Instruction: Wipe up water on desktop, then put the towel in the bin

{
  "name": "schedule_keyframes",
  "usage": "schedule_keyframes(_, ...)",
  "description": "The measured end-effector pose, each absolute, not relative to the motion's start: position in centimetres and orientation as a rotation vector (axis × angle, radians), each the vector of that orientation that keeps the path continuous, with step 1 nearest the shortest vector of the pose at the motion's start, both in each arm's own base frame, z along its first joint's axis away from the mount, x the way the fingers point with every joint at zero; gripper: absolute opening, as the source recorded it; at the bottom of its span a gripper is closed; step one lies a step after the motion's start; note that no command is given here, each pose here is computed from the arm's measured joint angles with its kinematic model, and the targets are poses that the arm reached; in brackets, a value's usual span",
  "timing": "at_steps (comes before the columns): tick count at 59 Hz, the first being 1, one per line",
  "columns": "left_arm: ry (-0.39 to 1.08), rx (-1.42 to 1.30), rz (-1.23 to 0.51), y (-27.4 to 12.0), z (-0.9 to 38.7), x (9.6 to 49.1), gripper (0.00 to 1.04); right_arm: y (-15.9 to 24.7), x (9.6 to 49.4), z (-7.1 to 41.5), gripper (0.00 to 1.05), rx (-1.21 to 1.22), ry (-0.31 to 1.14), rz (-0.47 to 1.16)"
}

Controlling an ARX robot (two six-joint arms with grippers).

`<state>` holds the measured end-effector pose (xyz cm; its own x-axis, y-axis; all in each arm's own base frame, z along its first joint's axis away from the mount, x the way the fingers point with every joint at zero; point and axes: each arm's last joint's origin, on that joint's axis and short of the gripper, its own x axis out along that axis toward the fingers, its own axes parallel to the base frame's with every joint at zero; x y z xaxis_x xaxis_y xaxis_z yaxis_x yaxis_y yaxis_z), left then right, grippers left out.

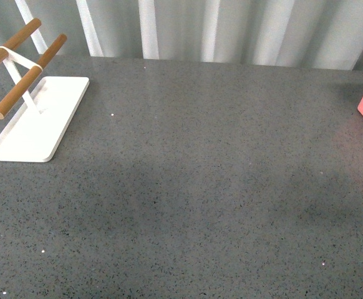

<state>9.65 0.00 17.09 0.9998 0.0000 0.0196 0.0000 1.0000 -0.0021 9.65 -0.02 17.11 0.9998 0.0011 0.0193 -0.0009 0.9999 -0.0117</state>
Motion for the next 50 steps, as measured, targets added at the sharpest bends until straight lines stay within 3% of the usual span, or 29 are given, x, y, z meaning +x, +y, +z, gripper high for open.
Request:
schedule_keyframes(2,-0.020,-0.002,0.000,0.00,17.09,9.65,0.98,-0.02,9.65,17.11,0.04,-0.012,-0.019,0.001)
schedule_keyframes(32,-0.020,-0.002,0.000,0.00,17.09,9.65,0.98,-0.02,9.65,17.11,0.96,-0.011,-0.020,0.001)
schedule_keyframes(50,-0.020,-0.002,0.000,0.00,17.09,9.65,0.98,-0.02,9.65,17.11,0.98,-0.010,-0.020,0.001)
